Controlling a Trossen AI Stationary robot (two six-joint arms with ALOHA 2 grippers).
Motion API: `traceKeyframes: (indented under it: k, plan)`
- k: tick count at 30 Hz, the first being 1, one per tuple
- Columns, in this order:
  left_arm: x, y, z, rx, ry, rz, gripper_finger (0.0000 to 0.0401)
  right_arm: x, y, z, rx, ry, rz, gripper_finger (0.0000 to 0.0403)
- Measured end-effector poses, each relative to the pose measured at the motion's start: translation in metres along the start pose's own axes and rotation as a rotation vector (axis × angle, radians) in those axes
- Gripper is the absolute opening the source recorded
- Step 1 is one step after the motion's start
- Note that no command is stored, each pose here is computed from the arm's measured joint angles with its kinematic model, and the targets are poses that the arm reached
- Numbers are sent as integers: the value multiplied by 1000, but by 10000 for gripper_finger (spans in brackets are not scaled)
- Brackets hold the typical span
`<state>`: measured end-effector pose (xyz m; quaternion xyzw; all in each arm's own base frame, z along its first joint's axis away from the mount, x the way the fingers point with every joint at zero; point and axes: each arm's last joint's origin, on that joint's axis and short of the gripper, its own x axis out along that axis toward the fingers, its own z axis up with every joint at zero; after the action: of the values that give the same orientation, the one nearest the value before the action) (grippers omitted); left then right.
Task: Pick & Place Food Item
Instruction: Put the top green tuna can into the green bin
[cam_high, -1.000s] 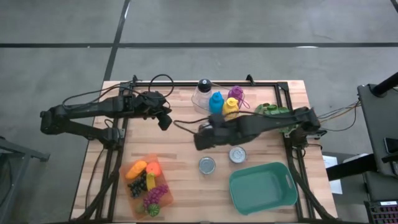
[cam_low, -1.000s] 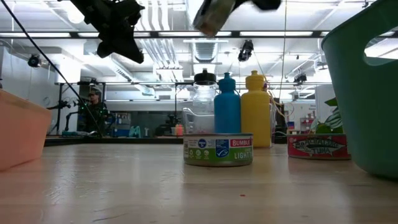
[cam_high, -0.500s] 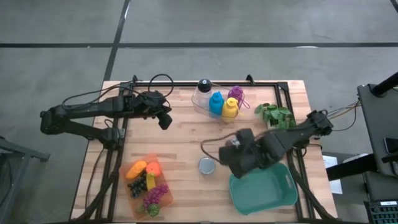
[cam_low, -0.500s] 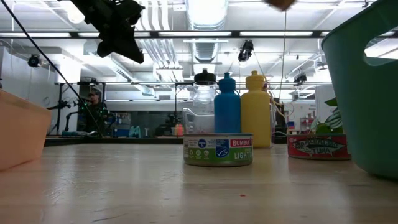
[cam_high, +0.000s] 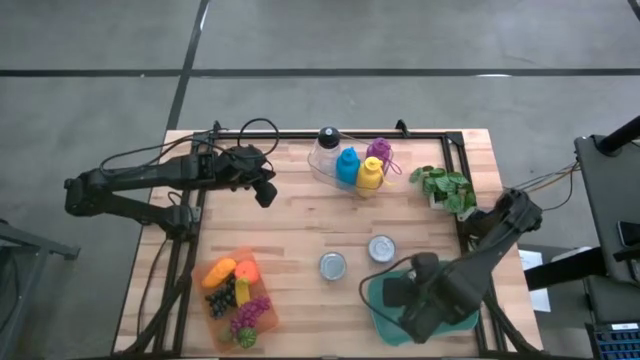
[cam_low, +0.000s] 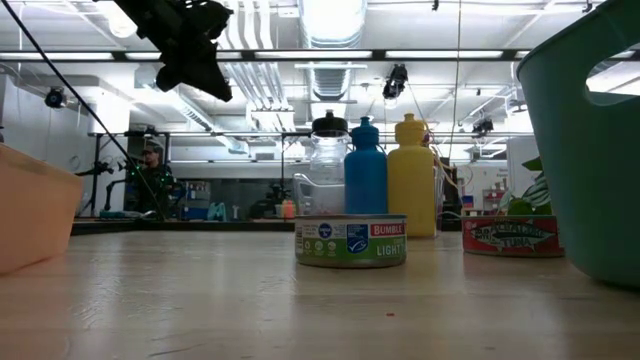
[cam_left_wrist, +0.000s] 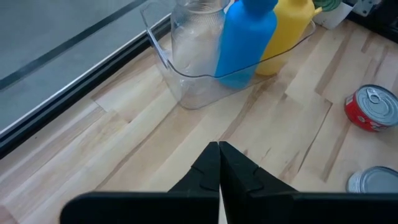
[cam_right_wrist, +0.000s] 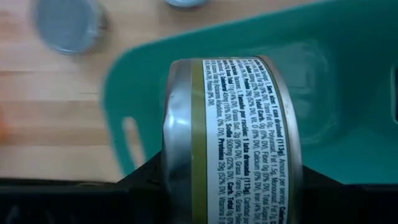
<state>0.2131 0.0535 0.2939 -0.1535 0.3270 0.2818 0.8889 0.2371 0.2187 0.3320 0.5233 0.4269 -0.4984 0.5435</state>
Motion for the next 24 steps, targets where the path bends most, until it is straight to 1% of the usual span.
traceKeyframes:
  k: [3,8,18,21,24]
  plan:
    - [0,0,0,-1,-2,-1,1,16,-1,-4,-4,3,-66,131]
    - [0,0,0,-1,-2,-1,1,49,-3,-9,-9,-40,-119,131]
    - [0,0,1,-5,-7,-3,1,113,-8,-18,1,24,-61,132]
    - [0,0,1,-5,-6,-3,1,126,-10,-19,5,46,-39,132]
    - [0,0,1,-4,-6,-3,1,132,-11,-20,6,60,-26,132]
